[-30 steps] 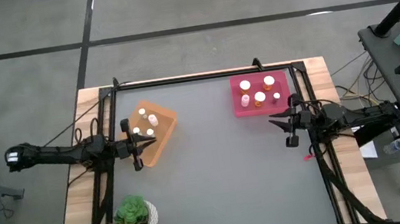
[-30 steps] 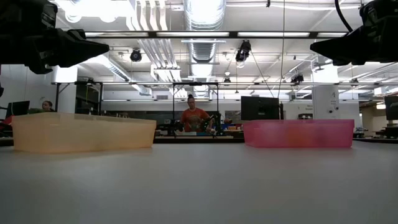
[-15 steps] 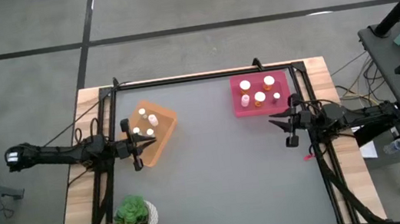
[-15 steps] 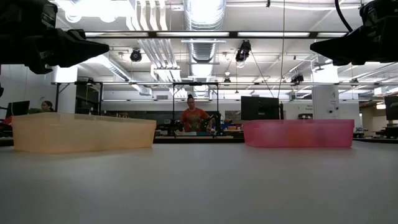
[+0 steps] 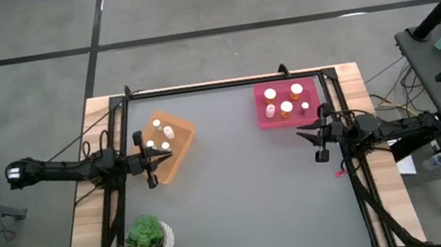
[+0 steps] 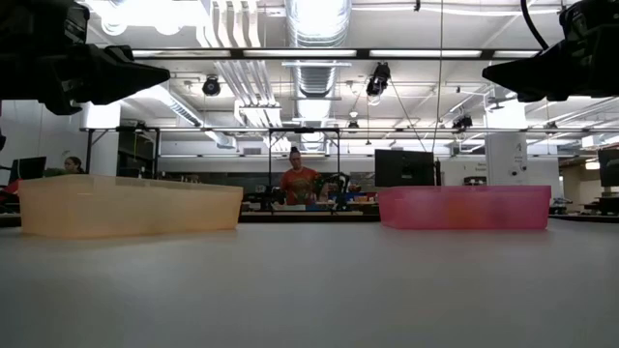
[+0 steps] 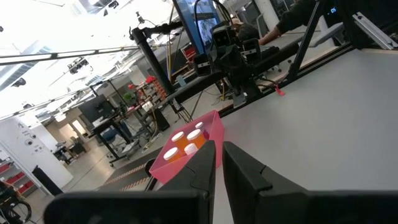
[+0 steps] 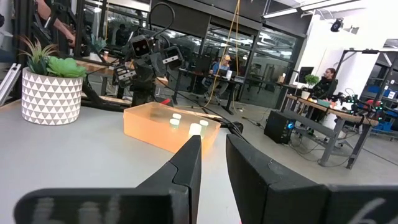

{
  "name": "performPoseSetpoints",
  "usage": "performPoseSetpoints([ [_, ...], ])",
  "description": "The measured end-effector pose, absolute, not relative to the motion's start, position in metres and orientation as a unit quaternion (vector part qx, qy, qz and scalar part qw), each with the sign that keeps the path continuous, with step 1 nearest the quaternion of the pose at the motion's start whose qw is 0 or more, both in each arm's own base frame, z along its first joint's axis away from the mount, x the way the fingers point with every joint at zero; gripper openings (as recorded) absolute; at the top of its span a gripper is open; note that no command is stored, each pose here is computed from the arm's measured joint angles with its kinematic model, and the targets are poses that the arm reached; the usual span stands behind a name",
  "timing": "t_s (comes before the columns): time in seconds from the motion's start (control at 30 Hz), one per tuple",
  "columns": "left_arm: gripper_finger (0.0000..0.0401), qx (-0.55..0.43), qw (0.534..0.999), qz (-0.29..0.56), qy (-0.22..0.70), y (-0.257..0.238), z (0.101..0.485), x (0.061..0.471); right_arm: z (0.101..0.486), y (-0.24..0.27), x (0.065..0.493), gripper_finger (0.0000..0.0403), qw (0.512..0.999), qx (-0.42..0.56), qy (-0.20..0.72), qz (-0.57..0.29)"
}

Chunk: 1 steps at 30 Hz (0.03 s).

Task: Pick and place medicine bottles into bin by pill shape (circle, oval)
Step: Return to Home Position

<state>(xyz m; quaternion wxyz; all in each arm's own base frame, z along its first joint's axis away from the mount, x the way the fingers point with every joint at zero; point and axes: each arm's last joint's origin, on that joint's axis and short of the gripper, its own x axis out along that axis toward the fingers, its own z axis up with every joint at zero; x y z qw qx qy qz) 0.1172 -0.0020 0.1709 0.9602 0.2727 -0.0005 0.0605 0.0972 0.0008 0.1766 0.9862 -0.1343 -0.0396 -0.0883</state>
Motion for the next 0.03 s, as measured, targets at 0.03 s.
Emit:
performPoseSetpoints([
  [0.03, 0.0013, 0.273, 0.960, 0.061, -0.001, -0.0020, 0.1709, 0.1172, 0.1767, 0.0008, 0.0972, 0.0066, 0.986, -0.134, -0.040, -0.088],
])
